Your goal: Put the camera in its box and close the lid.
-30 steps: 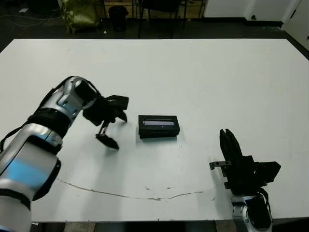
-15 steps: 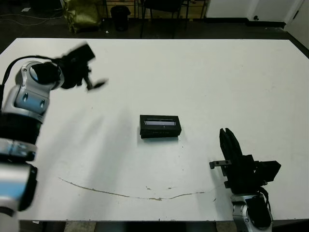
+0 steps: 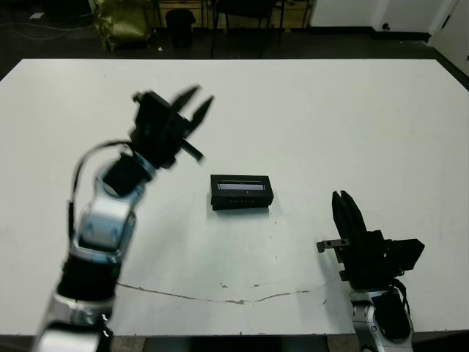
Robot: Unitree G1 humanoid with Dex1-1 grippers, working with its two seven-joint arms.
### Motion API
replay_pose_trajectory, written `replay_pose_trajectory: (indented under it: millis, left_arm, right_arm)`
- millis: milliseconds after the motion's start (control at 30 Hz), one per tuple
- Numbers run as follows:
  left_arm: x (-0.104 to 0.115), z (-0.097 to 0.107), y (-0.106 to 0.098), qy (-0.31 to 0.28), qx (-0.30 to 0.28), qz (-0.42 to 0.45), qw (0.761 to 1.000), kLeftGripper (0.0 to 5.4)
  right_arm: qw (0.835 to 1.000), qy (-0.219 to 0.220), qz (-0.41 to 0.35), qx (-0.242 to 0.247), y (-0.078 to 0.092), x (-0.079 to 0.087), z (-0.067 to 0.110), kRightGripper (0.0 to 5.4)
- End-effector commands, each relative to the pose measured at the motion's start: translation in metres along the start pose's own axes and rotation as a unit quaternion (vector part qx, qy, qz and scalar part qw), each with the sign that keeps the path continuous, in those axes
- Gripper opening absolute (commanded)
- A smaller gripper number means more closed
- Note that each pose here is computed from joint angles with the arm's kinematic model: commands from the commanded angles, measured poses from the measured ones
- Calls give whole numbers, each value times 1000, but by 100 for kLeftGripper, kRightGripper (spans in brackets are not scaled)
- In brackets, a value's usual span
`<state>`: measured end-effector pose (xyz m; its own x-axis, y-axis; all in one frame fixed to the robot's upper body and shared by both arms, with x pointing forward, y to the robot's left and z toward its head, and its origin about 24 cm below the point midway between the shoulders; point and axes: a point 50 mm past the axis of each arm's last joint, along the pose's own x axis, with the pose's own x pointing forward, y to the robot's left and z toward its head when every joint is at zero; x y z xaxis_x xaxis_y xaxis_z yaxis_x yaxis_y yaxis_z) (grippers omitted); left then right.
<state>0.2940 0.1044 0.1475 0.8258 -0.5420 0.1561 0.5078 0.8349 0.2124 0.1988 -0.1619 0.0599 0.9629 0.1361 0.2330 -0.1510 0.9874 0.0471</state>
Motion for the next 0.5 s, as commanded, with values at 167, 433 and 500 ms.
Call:
replay_pose_trajectory:
  millis: [167, 433, 500]
  left_arm:
    - [-3, -15, -39, 73, -92, -9, 993, 2]
    - [11, -31, -63, 137, -130, 11, 982, 2]
    - [15, -38, -69, 160, -139, 24, 977, 2]
  right_arm:
    - [1000, 15, -6, 7, -1, -4, -4, 0]
    - [1000, 17, -10, 8, -1, -5, -5, 0]
    - [1000, 17, -12, 7, -1, -5, -5, 0]
